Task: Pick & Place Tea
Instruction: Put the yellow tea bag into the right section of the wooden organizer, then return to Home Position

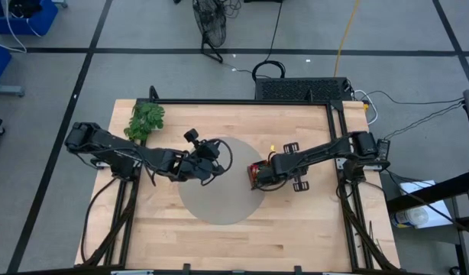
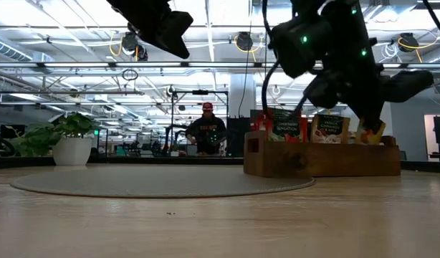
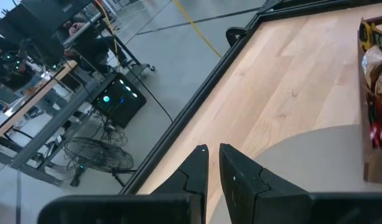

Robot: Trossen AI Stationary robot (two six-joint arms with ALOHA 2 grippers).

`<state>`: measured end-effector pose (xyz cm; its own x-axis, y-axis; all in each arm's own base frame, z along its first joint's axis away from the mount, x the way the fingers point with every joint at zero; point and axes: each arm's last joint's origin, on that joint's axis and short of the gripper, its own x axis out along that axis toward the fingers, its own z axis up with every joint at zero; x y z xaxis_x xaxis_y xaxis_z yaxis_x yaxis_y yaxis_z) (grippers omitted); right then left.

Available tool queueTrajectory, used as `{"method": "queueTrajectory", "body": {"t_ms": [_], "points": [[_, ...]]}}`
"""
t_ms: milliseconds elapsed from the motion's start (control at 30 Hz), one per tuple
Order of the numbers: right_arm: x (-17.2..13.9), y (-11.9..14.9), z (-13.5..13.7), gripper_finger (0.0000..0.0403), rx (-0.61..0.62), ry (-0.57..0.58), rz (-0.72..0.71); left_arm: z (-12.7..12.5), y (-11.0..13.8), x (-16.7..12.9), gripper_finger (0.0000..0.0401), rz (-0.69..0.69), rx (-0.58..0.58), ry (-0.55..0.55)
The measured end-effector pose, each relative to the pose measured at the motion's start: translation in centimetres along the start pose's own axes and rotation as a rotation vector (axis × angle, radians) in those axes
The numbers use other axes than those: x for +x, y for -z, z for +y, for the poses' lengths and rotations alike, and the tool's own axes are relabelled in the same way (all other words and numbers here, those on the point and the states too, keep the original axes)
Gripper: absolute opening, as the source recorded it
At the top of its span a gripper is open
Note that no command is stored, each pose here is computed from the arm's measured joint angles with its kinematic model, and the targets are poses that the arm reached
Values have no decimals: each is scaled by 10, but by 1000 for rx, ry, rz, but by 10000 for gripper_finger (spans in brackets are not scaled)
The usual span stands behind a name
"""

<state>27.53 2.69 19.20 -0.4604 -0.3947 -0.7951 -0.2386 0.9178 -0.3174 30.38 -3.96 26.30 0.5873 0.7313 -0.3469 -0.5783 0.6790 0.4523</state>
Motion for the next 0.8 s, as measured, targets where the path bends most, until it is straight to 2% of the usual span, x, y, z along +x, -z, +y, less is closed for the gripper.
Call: {"method": "queueTrajectory", "body": {"t_ms": [233,367,600,800], "points": [[5,-9,2,1,4,4,5,0,2,0,47,12,0,-1],[5,-11,3,17,30,2,-14,0,2,0,47,11,-2,-1],[5,-16,3,90,68,-3,-69,0,2,0,47,11,-18,-1],[-6,-9,-2,149,127,-4,-44,0,2,0,47,11,-18,-1]]}}
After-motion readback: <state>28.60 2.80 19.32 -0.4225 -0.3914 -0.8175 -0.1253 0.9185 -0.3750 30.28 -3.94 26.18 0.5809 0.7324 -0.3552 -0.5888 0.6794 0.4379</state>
